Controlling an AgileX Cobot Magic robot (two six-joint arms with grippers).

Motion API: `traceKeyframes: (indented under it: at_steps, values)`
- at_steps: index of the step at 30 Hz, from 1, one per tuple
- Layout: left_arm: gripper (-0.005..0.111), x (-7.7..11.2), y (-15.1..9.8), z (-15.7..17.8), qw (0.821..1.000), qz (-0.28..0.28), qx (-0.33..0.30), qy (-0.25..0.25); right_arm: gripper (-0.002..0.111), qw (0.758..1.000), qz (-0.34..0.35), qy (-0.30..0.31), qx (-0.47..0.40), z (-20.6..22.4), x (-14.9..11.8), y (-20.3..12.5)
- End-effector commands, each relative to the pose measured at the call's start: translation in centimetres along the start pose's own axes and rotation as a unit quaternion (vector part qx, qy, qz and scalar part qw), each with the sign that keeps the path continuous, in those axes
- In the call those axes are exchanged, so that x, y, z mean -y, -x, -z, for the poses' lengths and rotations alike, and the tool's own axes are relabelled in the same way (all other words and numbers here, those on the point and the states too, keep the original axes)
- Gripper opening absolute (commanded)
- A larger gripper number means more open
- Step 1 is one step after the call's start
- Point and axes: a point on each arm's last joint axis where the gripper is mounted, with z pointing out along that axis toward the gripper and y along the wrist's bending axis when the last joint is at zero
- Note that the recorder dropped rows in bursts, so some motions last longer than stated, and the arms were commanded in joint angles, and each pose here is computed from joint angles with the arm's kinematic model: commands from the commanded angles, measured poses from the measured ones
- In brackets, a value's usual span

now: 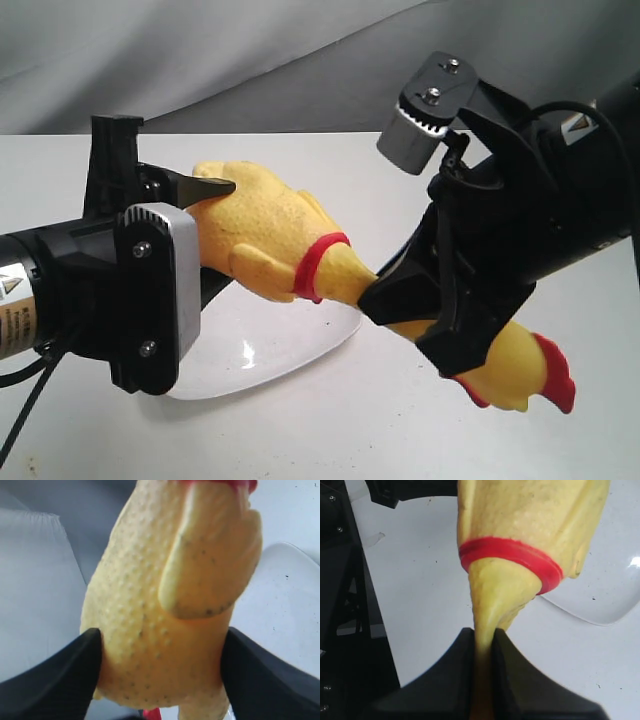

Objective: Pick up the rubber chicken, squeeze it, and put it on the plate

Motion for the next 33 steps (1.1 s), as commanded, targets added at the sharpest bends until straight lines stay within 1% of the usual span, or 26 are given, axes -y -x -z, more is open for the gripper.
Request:
traceKeyframes:
  at_steps: [1, 11, 12, 15, 16, 18, 19, 20, 21, 22, 23, 24, 27, 31, 32, 33]
  values:
    - [0.001, 0.3, 0.4, -0.1, 1.000, 0.005, 0.023, -0.013, 0.000, 1.000, 0.004, 0.001, 0.015, 0.3, -0.2, 0.2]
    - [0.000, 0.3, 0.5, -0.1, 1.000, 0.005, 0.025, -0.015, 0.000, 1.000, 0.005, 0.001, 0.015, 0.3, -0.2, 0.2]
    - [0.000, 0.3, 0.7, 0.1, 0.999, 0.004, 0.033, -0.015, 0.000, 1.000, 0.005, 0.001, 0.015, 0.3, -0.2, 0.2]
    - [0.000, 0.0, 2.2, 1.7, 0.995, -0.016, 0.095, -0.008, 0.000, 1.000, 0.004, -0.001, 0.017, 0.3, -0.1, 0.3]
    - [0.000, -0.1, 2.5, 2.1, 0.994, -0.018, 0.105, -0.005, 0.000, 1.000, 0.004, -0.002, 0.017, 0.3, -0.1, 0.3]
    - [0.008, -0.2, 3.1, 2.9, 0.992, -0.018, 0.125, 0.000, 0.000, 1.000, 0.003, -0.003, 0.019, 0.3, -0.1, 0.3]
    - [0.020, -0.2, 3.2, 3.1, 0.991, -0.019, 0.131, 0.002, 0.000, 1.000, 0.003, -0.003, 0.019, 0.3, -0.1, 0.3]
    - [0.029, -0.2, 3.3, 3.1, 0.991, -0.019, 0.132, 0.001, 0.000, 1.000, 0.003, -0.003, 0.019, 0.3, -0.1, 0.3]
    - [0.050, -0.1, 3.3, 2.9, 0.991, -0.019, 0.131, -0.002, 0.000, 1.000, 0.003, -0.003, 0.019, 0.3, -0.1, 0.3]
    - [0.068, 0.0, 3.2, 2.6, 0.992, -0.018, 0.128, -0.007, 0.000, 1.000, 0.003, -0.003, 0.019, 0.3, -0.1, 0.3]
    - [0.077, 0.1, 3.2, 2.4, 0.992, -0.004, 0.124, -0.012, 0.000, 1.000, 0.003, -0.004, 0.020, 0.3, -0.1, 0.3]
    - [0.078, 0.3, 3.0, 2.0, 0.994, 0.002, 0.113, -0.015, 0.000, 1.000, 0.003, -0.004, 0.020, 0.3, -0.1, 0.3]
    - [0.073, 0.7, 3.0, 1.3, 0.994, -0.006, 0.106, -0.028, 0.000, 1.000, 0.003, -0.004, 0.020, 0.3, -0.1, 0.3]
    - [0.072, 0.6, 2.8, 1.2, 0.995, -0.006, 0.094, -0.024, 0.000, 1.000, 0.003, -0.004, 0.020, 0.3, -0.1, 0.3]
    - [0.071, 0.6, 2.7, 1.1, 0.996, -0.004, 0.090, -0.022, 0.000, 1.000, 0.003, -0.004, 0.020, 0.3, -0.1, 0.3]
    - [0.066, 0.5, 2.6, 1.1, 0.996, -0.002, 0.084, -0.018, 0.000, 1.000, 0.003, -0.004, 0.020, 0.3, -0.1, 0.3]
